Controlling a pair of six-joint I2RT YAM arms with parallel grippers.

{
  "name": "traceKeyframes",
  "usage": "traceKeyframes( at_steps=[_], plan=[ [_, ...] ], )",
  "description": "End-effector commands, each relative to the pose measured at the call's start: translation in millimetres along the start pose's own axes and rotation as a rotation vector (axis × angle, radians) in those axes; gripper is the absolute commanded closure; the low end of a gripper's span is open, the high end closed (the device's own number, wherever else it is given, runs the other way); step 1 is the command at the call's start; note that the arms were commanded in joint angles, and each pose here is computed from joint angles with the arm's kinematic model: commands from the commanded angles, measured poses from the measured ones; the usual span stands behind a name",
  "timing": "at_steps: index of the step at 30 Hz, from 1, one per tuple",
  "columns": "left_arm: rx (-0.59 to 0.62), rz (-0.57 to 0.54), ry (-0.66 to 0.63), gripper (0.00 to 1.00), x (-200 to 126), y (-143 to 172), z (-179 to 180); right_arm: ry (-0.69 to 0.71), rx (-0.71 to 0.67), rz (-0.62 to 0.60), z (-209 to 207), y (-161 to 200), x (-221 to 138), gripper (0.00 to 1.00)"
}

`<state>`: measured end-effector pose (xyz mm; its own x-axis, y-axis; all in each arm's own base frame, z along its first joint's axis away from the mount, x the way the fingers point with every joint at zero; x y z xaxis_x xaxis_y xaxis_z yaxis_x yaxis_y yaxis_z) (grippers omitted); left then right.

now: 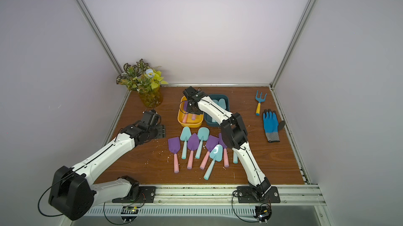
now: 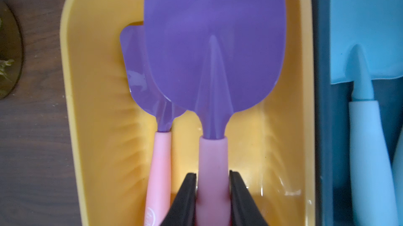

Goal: Sort the small shovels by color and place them into the storage box
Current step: Place the shovel in the storage box.

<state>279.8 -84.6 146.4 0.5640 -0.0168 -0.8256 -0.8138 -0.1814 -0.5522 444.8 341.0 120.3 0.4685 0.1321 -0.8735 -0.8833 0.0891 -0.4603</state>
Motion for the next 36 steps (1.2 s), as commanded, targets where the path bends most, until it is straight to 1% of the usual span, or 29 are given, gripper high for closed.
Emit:
traceKeyframes(
  at_steps=[1,17,36],
  plan=[
    [-0.001,0.001,-0.006,0.24,1.7,0.9,4.9,0.004,0.008,-0.012,2.5,0.0,5.1,0.99],
    [-0.003,-0.004,-0.003,0.24,1.6,-0.1,5.9,0.020,0.005,0.011,-0.1,6.8,19.2,0.97],
    [-0.004,0.002,-0.001,0.24,5.0,1.3,7.1,0.028,0.005,0.039,-1.4,13.7,34.3,0.86]
  ],
)
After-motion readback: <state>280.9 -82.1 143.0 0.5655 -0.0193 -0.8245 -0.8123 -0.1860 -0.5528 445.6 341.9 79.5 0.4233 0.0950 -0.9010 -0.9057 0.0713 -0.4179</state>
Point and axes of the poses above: each gripper's point midway between its finger pads, its own x axis out along the fingers, its own z axis along the line the jaws close on, y = z × x, the point moved 3 cm from there along -x, back along the fingers, and after that the axes turned 4 degrees about -x, right-handed, at the moved point
